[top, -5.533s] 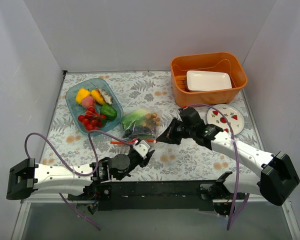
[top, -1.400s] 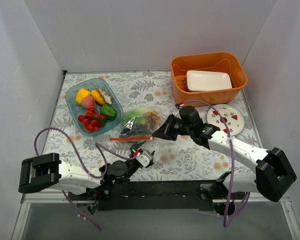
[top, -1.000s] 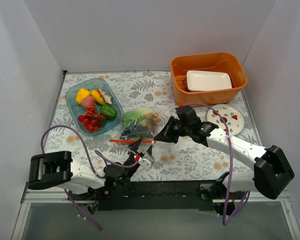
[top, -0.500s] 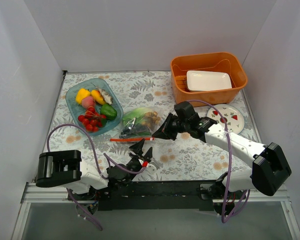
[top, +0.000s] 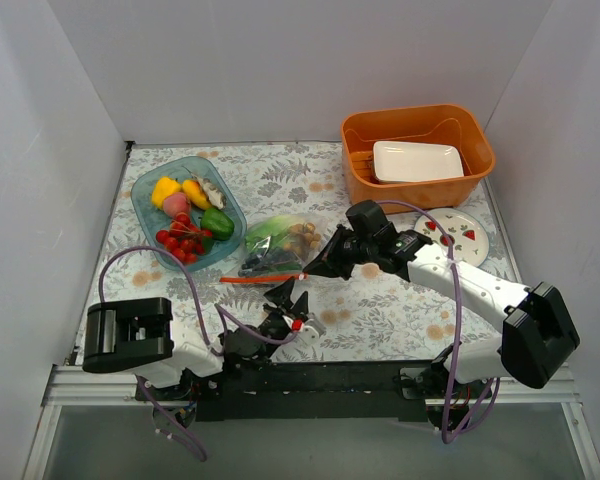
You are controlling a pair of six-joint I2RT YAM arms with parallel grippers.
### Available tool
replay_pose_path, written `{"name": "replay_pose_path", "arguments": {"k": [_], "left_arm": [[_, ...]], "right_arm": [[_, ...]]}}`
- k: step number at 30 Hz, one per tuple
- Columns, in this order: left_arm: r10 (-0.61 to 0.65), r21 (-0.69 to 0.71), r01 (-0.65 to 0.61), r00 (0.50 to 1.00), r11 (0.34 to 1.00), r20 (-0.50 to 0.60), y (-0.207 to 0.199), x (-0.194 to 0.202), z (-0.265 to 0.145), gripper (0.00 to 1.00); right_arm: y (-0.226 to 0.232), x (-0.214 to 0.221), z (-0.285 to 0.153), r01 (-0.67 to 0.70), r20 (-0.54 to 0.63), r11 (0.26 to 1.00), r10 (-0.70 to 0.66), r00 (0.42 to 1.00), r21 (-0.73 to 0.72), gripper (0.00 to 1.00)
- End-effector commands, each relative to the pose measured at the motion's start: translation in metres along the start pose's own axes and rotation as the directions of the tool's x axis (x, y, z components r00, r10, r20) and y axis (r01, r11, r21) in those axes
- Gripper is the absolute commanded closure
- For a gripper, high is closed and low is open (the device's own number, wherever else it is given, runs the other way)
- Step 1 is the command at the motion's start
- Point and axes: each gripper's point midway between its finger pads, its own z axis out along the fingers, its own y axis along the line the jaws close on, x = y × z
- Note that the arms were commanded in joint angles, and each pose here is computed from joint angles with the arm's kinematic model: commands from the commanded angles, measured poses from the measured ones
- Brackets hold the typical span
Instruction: Open the zip-top bag and remove the fake food
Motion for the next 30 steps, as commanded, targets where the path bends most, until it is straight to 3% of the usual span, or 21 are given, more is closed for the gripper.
{"name": "replay_pose_path", "arguments": {"k": [1, 8, 17, 30], "left_arm": [[-0.229, -0.124, 0.257, 0.952, 0.958, 0.203, 0.043, -0.051, 0.006, 0.53], [-0.276, -0.100, 0.301, 0.939, 0.948, 0.206, 0.047, -0.054, 0.009, 0.54], [-0.252, -0.073, 0.270, 0.949, 0.960, 0.187, 0.040, -0.049, 0.011, 0.60], [-0.274, -0.042, 0.282, 0.951, 0.958, 0.142, 0.027, -0.040, 0.012, 0.58]], "right_arm": [[0.022, -0.001, -0.003, 0.001, 0.009, 0.999, -0.001, 1.000, -0.039, 0.99], [0.024, -0.002, -0.001, -0.015, 0.006, 0.999, 0.016, 1.000, -0.040, 0.99], [0.027, 0.000, 0.002, -0.031, -0.010, 0.998, 0.030, 0.999, -0.048, 0.99], [0.033, 0.000, 0.002, -0.030, -0.016, 0.998, 0.029, 0.999, -0.059, 0.99]]}}
